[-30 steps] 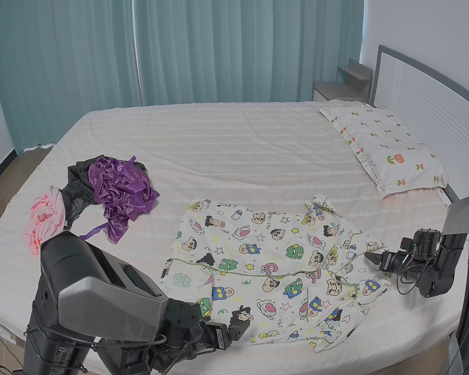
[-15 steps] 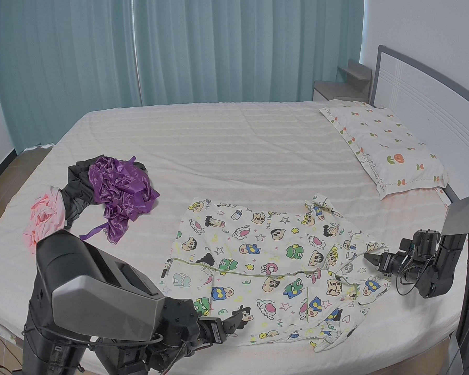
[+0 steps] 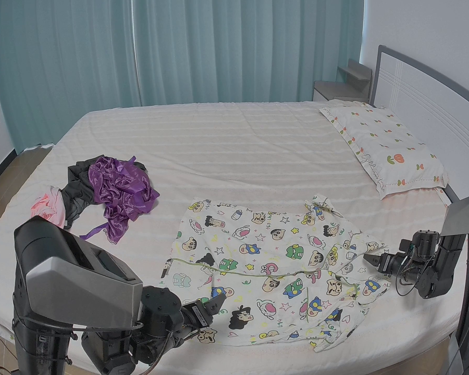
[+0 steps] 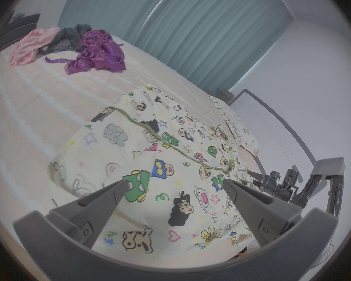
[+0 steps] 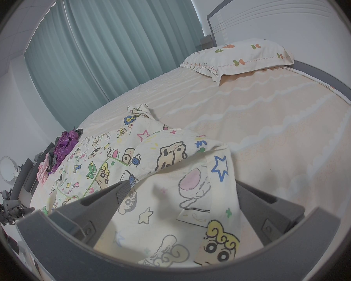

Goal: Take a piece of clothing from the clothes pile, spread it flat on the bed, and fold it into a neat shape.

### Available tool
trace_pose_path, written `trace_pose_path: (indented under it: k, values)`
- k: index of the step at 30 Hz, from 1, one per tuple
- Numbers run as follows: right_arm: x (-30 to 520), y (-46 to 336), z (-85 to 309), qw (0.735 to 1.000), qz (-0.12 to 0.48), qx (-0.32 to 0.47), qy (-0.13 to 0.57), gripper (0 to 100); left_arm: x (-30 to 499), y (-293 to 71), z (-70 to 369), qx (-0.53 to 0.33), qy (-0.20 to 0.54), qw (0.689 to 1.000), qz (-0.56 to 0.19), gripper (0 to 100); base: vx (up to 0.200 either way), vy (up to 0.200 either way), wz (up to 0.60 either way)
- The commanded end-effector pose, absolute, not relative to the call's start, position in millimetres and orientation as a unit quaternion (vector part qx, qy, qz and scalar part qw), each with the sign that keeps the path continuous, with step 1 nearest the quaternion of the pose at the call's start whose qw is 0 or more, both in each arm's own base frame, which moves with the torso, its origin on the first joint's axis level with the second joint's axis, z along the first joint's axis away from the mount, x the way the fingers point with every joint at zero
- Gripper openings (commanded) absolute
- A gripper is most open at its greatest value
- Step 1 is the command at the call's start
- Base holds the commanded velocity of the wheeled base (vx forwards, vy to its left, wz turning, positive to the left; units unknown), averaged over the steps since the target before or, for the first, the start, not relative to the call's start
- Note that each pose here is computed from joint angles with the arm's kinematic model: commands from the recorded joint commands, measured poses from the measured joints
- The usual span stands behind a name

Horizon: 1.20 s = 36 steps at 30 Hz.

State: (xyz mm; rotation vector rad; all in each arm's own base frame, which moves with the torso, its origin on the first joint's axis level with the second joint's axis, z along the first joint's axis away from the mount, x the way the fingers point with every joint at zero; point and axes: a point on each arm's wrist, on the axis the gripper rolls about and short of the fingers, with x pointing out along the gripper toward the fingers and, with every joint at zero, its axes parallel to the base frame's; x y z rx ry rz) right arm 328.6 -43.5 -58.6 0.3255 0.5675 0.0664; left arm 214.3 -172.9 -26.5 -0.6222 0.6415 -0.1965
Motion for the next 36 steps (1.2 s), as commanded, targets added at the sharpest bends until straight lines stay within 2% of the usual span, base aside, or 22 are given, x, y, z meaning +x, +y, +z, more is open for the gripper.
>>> trace_pose_path:
  k: [1, 12, 20, 36]
  values:
    - [329, -43, -60, 0.946, 0.033, 0.160, 0.280, 100, 216, -164, -41, -0.299, 0.328, 0.893, -0.071, 100, 0.000, 0.000, 0.00]
    - [328, -41, -60, 0.945, 0.035, 0.160, 0.283, 100, 219, -161, -45, -0.310, 0.331, 0.889, -0.060, 100, 0.000, 0.000, 0.00]
    - [328, -41, -61, 0.945, 0.035, 0.159, 0.282, 100, 232, -169, -41, -0.345, 0.326, 0.875, -0.093, 100, 0.000, 0.000, 0.00]
    - [329, -42, -64, 0.948, 0.036, 0.158, 0.275, 100, 257, -167, -44, -0.361, 0.290, 0.883, -0.077, 100, 0.000, 0.000, 0.00]
